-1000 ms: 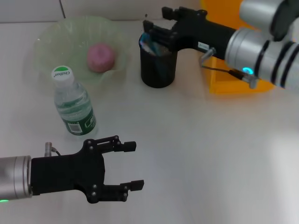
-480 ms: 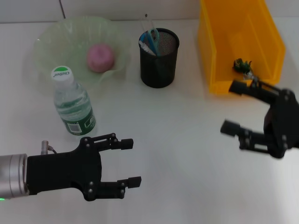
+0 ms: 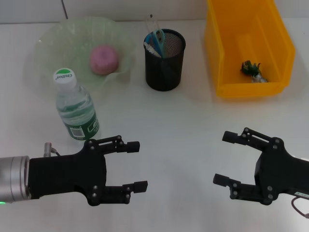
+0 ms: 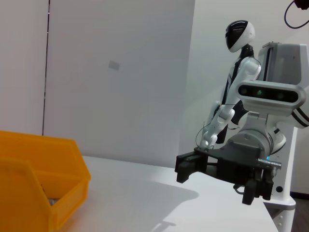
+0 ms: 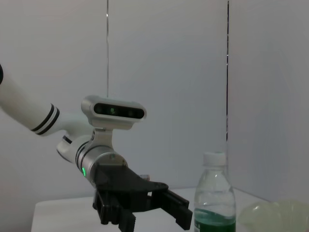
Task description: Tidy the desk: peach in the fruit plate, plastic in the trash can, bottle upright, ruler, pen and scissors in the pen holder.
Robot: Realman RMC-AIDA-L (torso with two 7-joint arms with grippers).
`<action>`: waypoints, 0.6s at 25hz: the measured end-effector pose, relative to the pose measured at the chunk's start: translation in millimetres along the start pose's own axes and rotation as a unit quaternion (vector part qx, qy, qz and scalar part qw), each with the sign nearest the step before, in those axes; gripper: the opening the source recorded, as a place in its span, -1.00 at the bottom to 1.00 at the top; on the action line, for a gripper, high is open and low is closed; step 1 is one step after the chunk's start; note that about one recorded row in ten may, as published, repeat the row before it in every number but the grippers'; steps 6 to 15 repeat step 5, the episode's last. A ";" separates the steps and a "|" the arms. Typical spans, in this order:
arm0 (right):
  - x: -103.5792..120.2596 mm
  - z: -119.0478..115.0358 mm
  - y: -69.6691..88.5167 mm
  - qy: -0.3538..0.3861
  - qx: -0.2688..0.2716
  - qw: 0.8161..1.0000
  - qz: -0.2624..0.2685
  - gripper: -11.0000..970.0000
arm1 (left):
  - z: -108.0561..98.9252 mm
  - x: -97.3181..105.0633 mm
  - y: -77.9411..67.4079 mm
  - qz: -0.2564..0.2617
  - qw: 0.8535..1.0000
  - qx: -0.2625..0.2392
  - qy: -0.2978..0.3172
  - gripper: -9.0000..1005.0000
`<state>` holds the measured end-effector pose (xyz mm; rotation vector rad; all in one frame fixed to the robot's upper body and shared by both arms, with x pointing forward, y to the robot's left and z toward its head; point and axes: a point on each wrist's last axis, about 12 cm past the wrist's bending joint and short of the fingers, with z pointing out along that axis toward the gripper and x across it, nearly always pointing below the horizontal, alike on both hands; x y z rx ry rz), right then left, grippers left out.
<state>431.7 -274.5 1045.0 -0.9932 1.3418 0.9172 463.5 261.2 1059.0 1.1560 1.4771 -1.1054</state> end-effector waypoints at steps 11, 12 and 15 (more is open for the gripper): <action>3.3 6.4 -1.3 0.015 -0.015 1.000 0.001 0.69 | 0.7 -0.3 0.1 0.000 1.000 0.001 -0.001 0.60; 3.3 6.4 -1.3 0.015 -0.015 1.000 0.001 0.69 | 0.7 -0.3 0.1 0.000 1.000 0.001 -0.001 0.60; 3.3 6.4 -1.3 0.015 -0.015 1.000 0.001 0.69 | 0.7 -0.3 0.1 0.000 1.000 0.001 -0.001 0.60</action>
